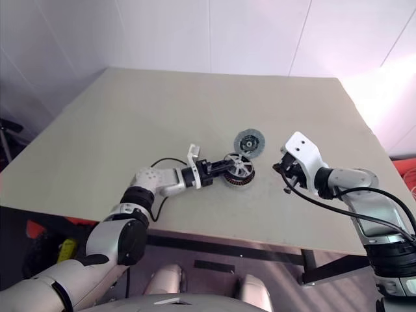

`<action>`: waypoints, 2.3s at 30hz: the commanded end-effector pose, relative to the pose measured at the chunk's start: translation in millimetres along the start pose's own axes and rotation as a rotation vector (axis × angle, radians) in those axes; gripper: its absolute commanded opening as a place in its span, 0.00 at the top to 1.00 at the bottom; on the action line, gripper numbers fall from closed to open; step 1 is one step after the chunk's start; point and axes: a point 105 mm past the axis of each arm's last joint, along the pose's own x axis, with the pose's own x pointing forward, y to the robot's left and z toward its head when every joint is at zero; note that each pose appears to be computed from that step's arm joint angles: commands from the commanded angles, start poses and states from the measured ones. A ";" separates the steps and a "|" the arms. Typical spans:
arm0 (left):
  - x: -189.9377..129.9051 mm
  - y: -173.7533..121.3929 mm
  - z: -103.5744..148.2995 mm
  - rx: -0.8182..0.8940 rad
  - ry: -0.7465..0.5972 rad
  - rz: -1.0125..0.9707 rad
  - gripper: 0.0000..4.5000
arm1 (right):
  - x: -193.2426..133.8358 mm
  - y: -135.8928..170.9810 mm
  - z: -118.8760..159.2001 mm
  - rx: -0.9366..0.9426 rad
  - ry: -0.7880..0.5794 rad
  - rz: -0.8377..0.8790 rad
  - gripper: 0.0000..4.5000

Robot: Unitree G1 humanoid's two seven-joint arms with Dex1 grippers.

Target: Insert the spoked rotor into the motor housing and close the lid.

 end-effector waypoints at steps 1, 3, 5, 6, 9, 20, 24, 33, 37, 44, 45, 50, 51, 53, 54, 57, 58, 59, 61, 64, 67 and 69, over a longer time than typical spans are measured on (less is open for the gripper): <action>3.1 -5.8 2.9 0.054 0.010 -0.012 0.90 | -6.2 -6.9 22.0 -0.053 -0.062 -0.032 1.00; 3.5 -5.0 1.8 0.068 0.017 -0.011 0.74 | -5.7 -7.4 21.5 -0.053 -0.063 -0.034 1.00; 3.9 -4.6 1.4 0.077 0.020 -0.010 0.63 | -5.4 -7.7 21.2 -0.053 -0.065 -0.037 1.00; 3.8 -4.2 1.2 0.081 0.022 -0.009 0.56 | -5.3 -7.7 20.8 -0.053 -0.065 -0.038 1.00; 2.0 -3.1 1.1 0.082 0.030 -0.003 0.36 | -5.2 -7.6 20.2 -0.052 -0.066 -0.040 1.00; -26.7 -20.1 38.3 0.192 -0.097 -0.039 0.36 | -0.7 -9.2 18.3 -0.049 -0.079 -0.039 1.00; -44.8 -34.9 49.1 0.290 -0.142 -0.064 0.36 | 1.2 -9.8 21.4 -0.048 -0.110 -0.038 1.00; -90.1 -38.4 70.7 0.530 -0.288 0.068 0.36 | 29.1 16.8 51.8 0.018 -0.258 0.060 1.00; -106.8 -40.3 75.4 0.634 -0.321 0.147 0.36 | 56.7 34.2 47.6 0.125 -0.262 0.077 1.00; -114.2 -55.7 73.4 0.746 -0.334 0.188 0.36 | 88.8 41.5 23.5 0.267 -0.196 0.039 1.00; -114.0 -61.2 74.0 0.763 -0.341 0.183 0.36 | 91.1 40.4 20.0 0.268 -0.186 0.027 1.00; -112.6 -83.6 77.0 0.810 -0.372 0.146 0.36 | 88.6 36.0 25.3 0.255 -0.205 0.023 1.00; -112.6 -85.2 77.9 0.813 -0.375 0.143 0.36 | 86.1 33.9 30.6 0.248 -0.222 0.027 1.00; -113.2 -84.2 79.6 0.810 -0.379 0.146 0.36 | 81.5 28.9 42.1 0.230 -0.256 0.026 1.00; -113.5 -82.4 80.0 0.807 -0.379 0.149 0.36 | 79.7 25.7 47.4 0.216 -0.269 0.019 1.00; -113.2 -77.1 80.0 0.798 -0.379 0.159 0.36 | 77.2 15.7 59.0 0.200 -0.299 -0.004 1.00; -112.6 -75.6 78.9 0.795 -0.375 0.161 0.36 | 76.9 13.0 62.2 0.201 -0.308 -0.008 1.00; -112.0 -74.4 77.9 0.793 -0.371 0.163 0.36 | 77.4 11.6 63.6 0.203 -0.312 -0.009 1.00; -111.3 -74.7 76.9 0.795 -0.367 0.161 0.36 | 82.6 14.1 56.7 0.219 -0.294 0.000 1.00; -113.0 -76.9 78.8 0.803 -0.375 0.164 0.36 | 93.4 23.2 38.2 0.274 -0.256 0.017 1.00; -119.1 -79.6 82.3 0.818 -0.389 0.175 0.36 | 103.0 36.1 15.1 0.320 -0.204 0.033 1.00; -123.9 -80.7 85.3 0.824 -0.403 0.184 0.36 | 105.4 40.9 7.0 0.328 -0.188 0.036 1.00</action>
